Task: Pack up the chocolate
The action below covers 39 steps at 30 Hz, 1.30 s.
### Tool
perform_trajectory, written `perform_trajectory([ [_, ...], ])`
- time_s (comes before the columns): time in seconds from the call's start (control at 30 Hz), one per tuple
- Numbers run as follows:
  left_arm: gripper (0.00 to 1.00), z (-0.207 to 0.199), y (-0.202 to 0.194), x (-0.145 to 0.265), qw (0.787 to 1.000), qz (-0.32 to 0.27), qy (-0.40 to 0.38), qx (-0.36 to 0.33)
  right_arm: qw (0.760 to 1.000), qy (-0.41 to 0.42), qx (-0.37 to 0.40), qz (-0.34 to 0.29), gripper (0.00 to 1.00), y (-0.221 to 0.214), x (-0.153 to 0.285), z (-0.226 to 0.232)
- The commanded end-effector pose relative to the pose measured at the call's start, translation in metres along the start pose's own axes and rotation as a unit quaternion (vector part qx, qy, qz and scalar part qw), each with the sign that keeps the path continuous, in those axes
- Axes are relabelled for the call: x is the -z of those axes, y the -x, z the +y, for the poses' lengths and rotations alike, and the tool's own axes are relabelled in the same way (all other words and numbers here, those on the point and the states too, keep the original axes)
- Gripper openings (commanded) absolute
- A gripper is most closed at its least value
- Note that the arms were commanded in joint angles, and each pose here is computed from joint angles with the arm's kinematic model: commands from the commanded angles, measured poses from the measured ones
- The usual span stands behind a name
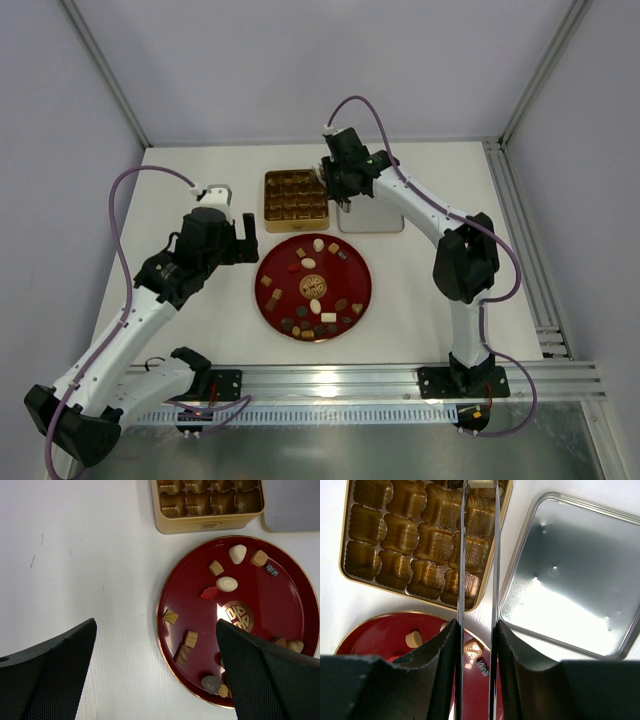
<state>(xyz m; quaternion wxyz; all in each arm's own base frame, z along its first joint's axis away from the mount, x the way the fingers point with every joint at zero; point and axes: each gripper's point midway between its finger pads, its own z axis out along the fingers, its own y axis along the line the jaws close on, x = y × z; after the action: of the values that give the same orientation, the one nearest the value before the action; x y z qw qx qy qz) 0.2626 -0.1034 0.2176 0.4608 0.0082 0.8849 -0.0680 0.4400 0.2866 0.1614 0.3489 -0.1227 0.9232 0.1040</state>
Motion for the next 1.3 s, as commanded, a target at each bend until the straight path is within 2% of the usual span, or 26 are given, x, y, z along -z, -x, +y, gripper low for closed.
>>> perform_trajectory([
  [0.0, 1.00, -0.002, 0.006, -0.001, 1.000, -0.012, -0.005, 0.001, 1.000, 0.002, 0.003, -0.030, 0.37, 0.022, 0.004, 0.002],
  [0.23, 1.00, -0.002, 0.006, -0.001, 1.000, -0.011, -0.004, 0.000, 1.000, 0.001, 0.004, -0.029, 0.41, 0.022, 0.002, 0.001],
  [0.57, 1.00, -0.002, 0.006, -0.001, 1.000, -0.010, -0.004, 0.000, 1.000, -0.001, 0.005, -0.031, 0.41, 0.025, 0.006, 0.001],
  [0.8, 1.00, -0.003, 0.007, 0.000, 1.000, -0.013, -0.007, 0.001, 0.999, 0.001, 0.005, -0.050, 0.41, 0.034, 0.040, -0.002],
  [0.87, 1.00, -0.003, 0.006, 0.000, 1.000, -0.012, -0.006, 0.001, 0.998, 0.006, 0.003, -0.067, 0.41, 0.039, 0.064, -0.003],
  [0.93, 1.00, -0.003, 0.007, 0.000, 1.000, -0.012, -0.007, 0.001, 0.998, 0.011, 0.001, -0.054, 0.41, 0.021, 0.070, -0.005],
  [0.97, 1.00, -0.003, 0.007, 0.000, 1.000, -0.013, -0.008, 0.002, 0.997, 0.021, -0.002, -0.071, 0.41, 0.024, 0.092, -0.004],
  [1.0, 1.00, -0.003, 0.007, 0.001, 1.000, -0.014, -0.008, 0.002, 0.999, 0.017, 0.000, -0.052, 0.41, 0.003, 0.088, -0.008],
  [1.07, 1.00, -0.003, 0.007, 0.001, 1.000, -0.014, -0.009, 0.002, 0.998, 0.025, 0.000, -0.064, 0.41, -0.007, 0.116, -0.008],
  [1.27, 1.00, -0.004, 0.008, 0.001, 1.000, -0.014, -0.011, 0.003, 0.999, 0.029, 0.011, -0.020, 0.41, -0.094, 0.151, -0.012],
])
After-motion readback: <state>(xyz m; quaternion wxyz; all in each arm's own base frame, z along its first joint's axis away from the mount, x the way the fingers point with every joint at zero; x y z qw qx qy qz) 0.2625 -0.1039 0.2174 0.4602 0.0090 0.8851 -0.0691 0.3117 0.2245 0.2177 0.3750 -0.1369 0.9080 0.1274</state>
